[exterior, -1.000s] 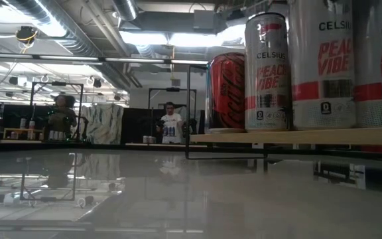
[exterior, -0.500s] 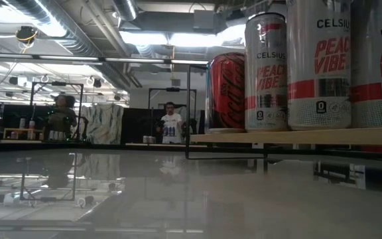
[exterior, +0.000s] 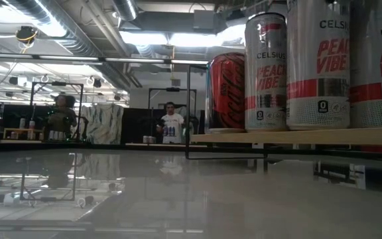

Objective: Place canned beverage on shelf
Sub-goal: Put the white pink soda can on the shelf aligned with the other white pink soda cans, then return to Home Position

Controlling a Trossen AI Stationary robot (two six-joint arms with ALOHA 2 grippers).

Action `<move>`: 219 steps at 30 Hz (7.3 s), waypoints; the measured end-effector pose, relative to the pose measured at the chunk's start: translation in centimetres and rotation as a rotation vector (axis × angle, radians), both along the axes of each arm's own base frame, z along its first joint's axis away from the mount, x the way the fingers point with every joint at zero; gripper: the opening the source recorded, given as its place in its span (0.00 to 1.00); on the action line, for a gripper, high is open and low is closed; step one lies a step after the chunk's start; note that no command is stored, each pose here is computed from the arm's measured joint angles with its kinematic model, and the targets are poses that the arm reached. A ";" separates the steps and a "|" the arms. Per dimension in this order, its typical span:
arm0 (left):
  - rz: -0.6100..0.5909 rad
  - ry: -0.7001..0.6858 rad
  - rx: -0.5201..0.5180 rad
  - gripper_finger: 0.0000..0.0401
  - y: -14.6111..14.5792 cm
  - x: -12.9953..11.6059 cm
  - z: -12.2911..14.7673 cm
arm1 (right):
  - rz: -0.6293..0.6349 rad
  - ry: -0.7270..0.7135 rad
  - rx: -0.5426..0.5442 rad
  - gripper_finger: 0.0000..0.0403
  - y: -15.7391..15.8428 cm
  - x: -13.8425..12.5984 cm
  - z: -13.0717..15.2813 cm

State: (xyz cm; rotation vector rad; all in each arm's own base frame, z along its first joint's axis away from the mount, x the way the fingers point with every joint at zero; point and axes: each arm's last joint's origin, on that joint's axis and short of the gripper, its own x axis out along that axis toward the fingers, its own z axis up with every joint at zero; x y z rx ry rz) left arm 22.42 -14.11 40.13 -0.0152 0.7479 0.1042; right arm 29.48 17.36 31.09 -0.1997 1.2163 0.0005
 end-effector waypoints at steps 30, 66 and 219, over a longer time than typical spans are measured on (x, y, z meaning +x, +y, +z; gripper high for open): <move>0.012 -0.041 0.038 0.96 0.8 -0.6 0.8 | -0.034 -0.105 -0.010 0.76 -1.6 -1.2 8.1; 0.072 -0.686 0.029 0.36 12.9 -14.4 -6.9 | -0.161 -0.881 0.229 0.03 -16.1 -15.9 9.0; 0.037 -0.789 0.022 0.04 14.1 -12.7 -23.2 | -0.033 -1.200 0.169 0.01 -17.2 -19.9 -14.0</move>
